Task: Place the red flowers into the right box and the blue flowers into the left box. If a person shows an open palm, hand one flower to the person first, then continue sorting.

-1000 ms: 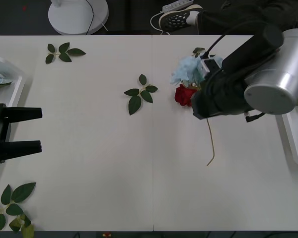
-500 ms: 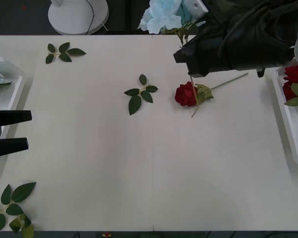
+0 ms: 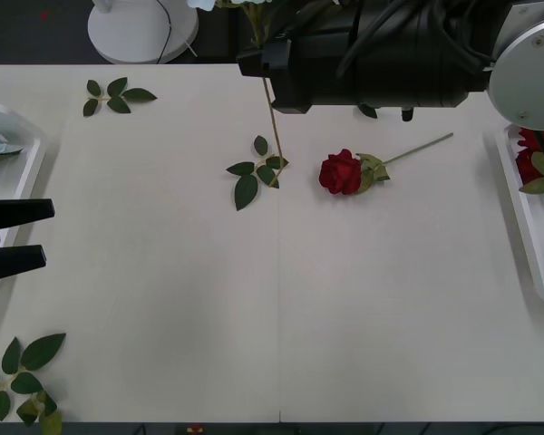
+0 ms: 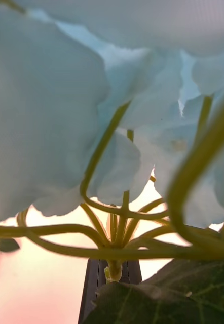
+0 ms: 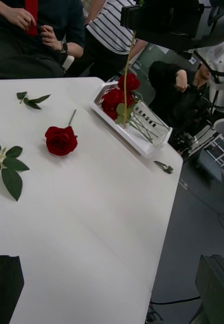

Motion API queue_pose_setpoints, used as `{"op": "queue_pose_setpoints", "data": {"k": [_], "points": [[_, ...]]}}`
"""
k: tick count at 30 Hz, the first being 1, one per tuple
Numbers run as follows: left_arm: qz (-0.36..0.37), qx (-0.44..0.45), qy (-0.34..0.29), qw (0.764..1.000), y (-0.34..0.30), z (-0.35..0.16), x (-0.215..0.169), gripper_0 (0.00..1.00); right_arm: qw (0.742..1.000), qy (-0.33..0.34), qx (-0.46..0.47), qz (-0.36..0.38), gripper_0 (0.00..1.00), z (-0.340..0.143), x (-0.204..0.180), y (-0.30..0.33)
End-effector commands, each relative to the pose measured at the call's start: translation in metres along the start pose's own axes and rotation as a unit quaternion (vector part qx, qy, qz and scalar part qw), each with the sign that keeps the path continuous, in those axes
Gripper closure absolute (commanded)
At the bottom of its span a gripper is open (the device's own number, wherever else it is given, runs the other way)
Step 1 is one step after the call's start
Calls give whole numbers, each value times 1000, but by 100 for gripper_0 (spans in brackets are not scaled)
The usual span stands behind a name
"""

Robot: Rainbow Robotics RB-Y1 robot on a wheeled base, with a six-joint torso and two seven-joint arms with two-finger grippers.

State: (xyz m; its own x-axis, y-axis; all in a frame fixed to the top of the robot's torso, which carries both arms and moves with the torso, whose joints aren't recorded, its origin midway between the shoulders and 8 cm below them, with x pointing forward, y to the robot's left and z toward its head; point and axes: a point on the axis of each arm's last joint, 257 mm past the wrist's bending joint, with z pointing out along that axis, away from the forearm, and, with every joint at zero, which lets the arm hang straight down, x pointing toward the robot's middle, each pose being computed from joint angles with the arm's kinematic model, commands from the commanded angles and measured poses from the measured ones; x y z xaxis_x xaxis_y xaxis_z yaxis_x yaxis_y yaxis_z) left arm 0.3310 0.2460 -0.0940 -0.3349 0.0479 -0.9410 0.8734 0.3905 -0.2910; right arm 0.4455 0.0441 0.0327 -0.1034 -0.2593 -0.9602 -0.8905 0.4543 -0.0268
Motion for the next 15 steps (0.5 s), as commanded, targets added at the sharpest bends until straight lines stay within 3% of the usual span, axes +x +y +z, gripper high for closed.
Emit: {"op": "queue_pose_setpoints", "data": {"k": [1,15], "points": [[-24,35,-20,999,-11,10,12,0,998,-19,-35,-46,100,27,-28,36],[-21,35,-87,995,3,71,-5,0,998,-5,-57,-37,100,67,-19,56]]}}
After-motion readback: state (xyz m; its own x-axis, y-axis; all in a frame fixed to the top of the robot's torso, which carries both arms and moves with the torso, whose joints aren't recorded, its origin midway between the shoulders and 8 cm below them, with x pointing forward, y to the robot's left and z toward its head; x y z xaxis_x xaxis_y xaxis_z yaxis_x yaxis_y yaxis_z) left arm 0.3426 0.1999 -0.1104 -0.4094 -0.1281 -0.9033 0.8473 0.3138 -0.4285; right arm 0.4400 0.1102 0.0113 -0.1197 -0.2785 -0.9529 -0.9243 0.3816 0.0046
